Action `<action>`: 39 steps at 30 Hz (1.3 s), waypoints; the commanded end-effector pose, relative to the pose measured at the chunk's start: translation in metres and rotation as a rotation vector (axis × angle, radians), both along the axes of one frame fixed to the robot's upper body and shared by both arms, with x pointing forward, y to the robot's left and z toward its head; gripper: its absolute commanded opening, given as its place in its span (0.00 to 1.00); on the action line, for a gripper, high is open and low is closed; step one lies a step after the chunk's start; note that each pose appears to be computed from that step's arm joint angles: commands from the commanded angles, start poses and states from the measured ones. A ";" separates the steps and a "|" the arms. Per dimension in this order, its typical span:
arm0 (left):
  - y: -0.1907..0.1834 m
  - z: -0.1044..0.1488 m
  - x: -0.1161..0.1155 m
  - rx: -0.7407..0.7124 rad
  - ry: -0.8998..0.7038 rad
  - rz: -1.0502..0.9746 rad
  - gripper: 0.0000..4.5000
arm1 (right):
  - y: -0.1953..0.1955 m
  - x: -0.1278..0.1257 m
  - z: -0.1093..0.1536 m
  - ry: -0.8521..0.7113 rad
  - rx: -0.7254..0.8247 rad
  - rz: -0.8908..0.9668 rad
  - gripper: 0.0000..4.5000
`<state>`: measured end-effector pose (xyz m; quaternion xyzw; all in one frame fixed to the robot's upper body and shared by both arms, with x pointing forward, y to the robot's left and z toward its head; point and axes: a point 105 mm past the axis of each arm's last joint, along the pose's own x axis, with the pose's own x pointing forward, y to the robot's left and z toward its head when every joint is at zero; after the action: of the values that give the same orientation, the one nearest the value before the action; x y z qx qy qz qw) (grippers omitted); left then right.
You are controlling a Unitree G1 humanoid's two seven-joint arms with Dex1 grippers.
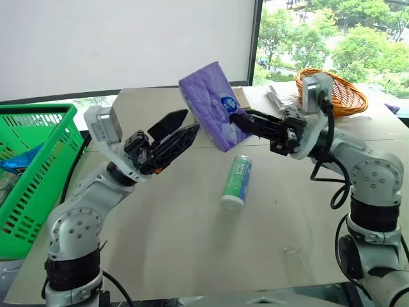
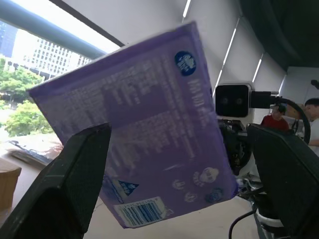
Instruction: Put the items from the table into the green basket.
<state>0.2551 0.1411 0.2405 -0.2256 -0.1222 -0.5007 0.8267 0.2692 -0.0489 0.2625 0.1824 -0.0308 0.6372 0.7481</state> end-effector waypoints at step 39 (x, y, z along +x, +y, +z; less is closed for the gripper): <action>-0.019 0.018 -0.013 -0.185 0.051 -0.257 0.06 | 0.003 -0.019 0.007 0.334 0.270 0.232 0.73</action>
<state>0.2471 0.1252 0.2496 -0.3390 -0.1017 -0.5721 0.7399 0.2514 -0.0471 0.2691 0.3972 0.0296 0.6701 0.6263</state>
